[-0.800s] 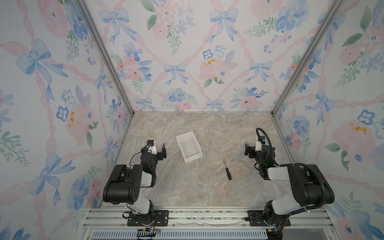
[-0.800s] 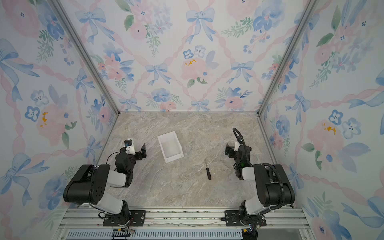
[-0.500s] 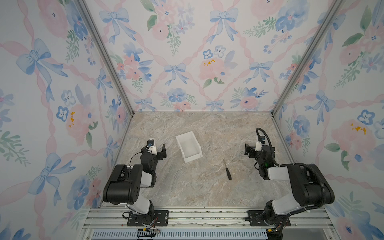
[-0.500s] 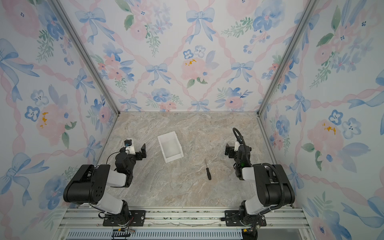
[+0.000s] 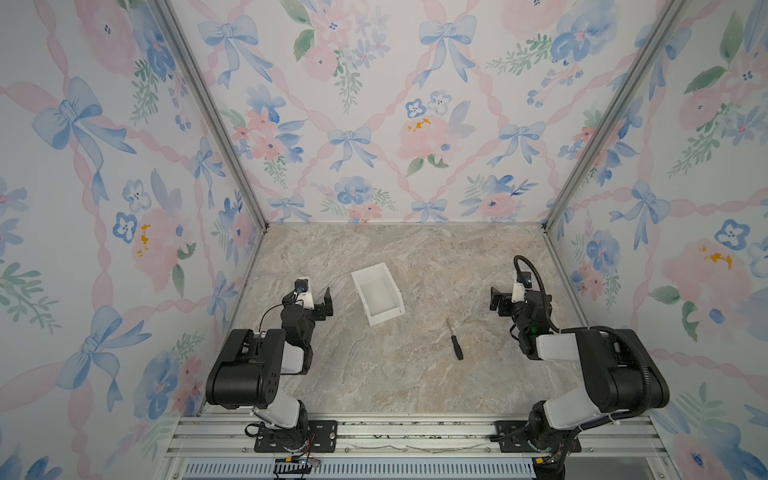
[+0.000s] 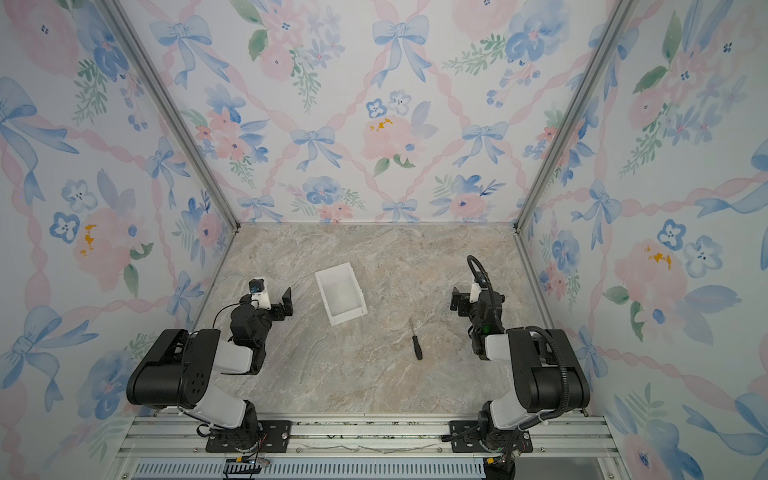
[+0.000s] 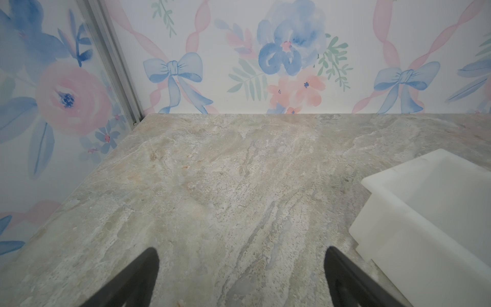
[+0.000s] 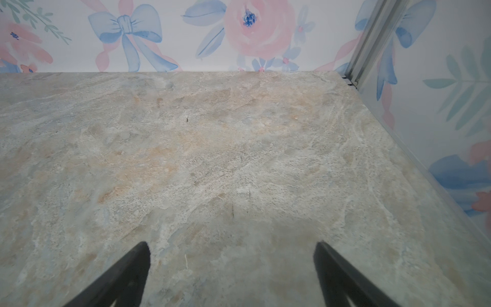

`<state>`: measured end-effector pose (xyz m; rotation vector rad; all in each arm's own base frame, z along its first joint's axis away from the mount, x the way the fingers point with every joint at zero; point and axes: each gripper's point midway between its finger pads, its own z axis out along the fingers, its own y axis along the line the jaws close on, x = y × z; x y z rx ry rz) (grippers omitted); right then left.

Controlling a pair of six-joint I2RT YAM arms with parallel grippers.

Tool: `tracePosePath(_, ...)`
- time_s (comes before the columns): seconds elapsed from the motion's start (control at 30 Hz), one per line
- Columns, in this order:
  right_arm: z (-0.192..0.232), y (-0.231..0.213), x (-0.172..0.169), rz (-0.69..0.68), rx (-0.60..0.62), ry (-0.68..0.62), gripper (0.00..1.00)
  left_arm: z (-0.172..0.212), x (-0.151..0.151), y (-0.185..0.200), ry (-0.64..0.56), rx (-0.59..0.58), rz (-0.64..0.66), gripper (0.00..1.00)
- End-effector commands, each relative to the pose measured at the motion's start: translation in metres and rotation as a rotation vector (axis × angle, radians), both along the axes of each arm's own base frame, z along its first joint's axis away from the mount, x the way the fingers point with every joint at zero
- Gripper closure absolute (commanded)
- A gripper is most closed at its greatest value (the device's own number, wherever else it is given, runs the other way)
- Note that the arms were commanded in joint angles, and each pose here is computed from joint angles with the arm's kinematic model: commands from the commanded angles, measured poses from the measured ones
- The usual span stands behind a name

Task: Put the screwdriver in the bin
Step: 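Reach the right gripper down to the black-handled screwdriver and grasp its handle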

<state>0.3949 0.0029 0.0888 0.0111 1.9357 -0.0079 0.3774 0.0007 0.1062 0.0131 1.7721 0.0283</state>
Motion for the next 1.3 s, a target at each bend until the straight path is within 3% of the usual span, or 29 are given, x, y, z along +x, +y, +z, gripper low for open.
tracePosePath(0.0,0.025,-0.005,0.003,-0.036,-0.008,-0.048,0.05,0.006,0.009,-0.006,0.034,0.016,-0.041,0.02)
tracePosePath(0.1,0.054,-0.009,-0.002,-0.097,-0.019,0.007,0.05,0.027,0.021,-0.013,0.084,0.032,-0.087,0.02)
tracePosePath(0.17,0.073,0.002,-0.01,-0.086,0.05,0.103,0.06,0.041,0.026,-0.017,0.143,0.074,-0.125,0.02)
tracePosePath(0.27,0.082,0.041,-0.032,-0.03,0.137,0.266,0.15,0.064,0.024,-0.01,0.254,0.138,-0.115,0.02)
tracePosePath(0.43,0.054,0.119,-0.094,0.125,0.124,0.473,0.23,0.1,-0.006,-0.015,0.403,0.233,-0.205,0.02)
tracePosePath(0.53,0.026,0.156,-0.132,0.224,0.089,0.576,0.3,0.108,-0.033,-0.022,0.421,0.24,-0.254,0.02)
tracePosePath(0.63,0.005,0.166,-0.157,0.235,0.039,0.659,0.33,0.105,-0.058,-0.033,0.422,0.224,-0.319,0.02)
tracePosePath(1.0,-0.037,0.156,-0.166,0.172,0.004,0.742,0.41,0.101,-0.092,-0.038,0.444,0.211,-0.347,0.02)
tracePosePath(1.27,-0.06,0.156,-0.164,0.172,-0.018,0.797,0.46,0.105,-0.092,-0.039,0.461,0.185,-0.34,0.02)
